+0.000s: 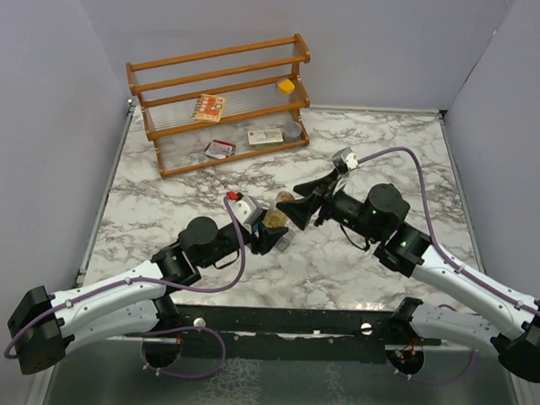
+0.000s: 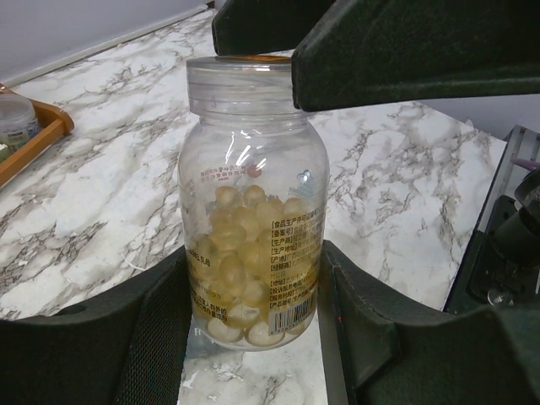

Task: Sort the pills into containers

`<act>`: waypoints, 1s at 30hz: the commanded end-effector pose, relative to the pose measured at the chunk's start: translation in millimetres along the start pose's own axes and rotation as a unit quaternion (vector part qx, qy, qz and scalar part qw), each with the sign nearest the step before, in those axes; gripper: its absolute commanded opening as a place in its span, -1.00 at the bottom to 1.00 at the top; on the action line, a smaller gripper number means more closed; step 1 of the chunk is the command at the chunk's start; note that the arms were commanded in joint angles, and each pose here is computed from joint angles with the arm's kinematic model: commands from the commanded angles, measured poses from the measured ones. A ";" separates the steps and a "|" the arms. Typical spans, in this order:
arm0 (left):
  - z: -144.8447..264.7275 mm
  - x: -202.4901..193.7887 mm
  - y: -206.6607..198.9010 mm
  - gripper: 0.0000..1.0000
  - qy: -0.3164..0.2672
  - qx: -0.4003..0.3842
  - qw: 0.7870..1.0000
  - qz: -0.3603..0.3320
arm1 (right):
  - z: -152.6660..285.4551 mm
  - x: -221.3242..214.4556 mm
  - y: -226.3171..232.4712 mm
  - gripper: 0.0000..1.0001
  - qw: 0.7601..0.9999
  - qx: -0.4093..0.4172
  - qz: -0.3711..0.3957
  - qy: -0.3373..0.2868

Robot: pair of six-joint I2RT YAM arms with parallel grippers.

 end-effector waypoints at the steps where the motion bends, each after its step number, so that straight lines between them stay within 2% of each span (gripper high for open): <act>1: -2.8 21.3 -0.3 -1.00 -0.043 0.004 0.999 -0.005 | -3.4 2.4 1.5 0.41 1.000 0.002 -0.004 -0.015; 12: 0.0 24.4 -1.7 -1.00 -0.056 0.000 0.998 -0.003 | -7.1 0.1 1.3 0.39 1.000 0.006 -0.011 -0.018; 18: -1.3 22.6 -1.8 -1.00 -0.054 0.000 0.999 -0.003 | -9.5 -1.3 0.3 0.20 1.000 0.005 -0.010 -0.013; 26: -2.1 19.3 -4.0 -1.00 -0.049 -0.008 0.999 -0.001 | -7.2 3.1 2.6 -0.18 1.000 0.010 -0.001 -0.018; 30: 1.6 21.1 -8.7 -1.00 -0.055 -0.027 0.998 0.005 | -3.3 4.6 6.9 -0.31 1.000 0.023 0.003 -0.013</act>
Point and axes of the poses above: each gripper's point midway between its finger pads, its own z axis back along the fingers, its own y axis along the line the jaws close on, x = y × z, the point moved 6 cm from there along z, back along the fingers, and after that the axes turned 4 degrees about -z, right-handed, at the moved point
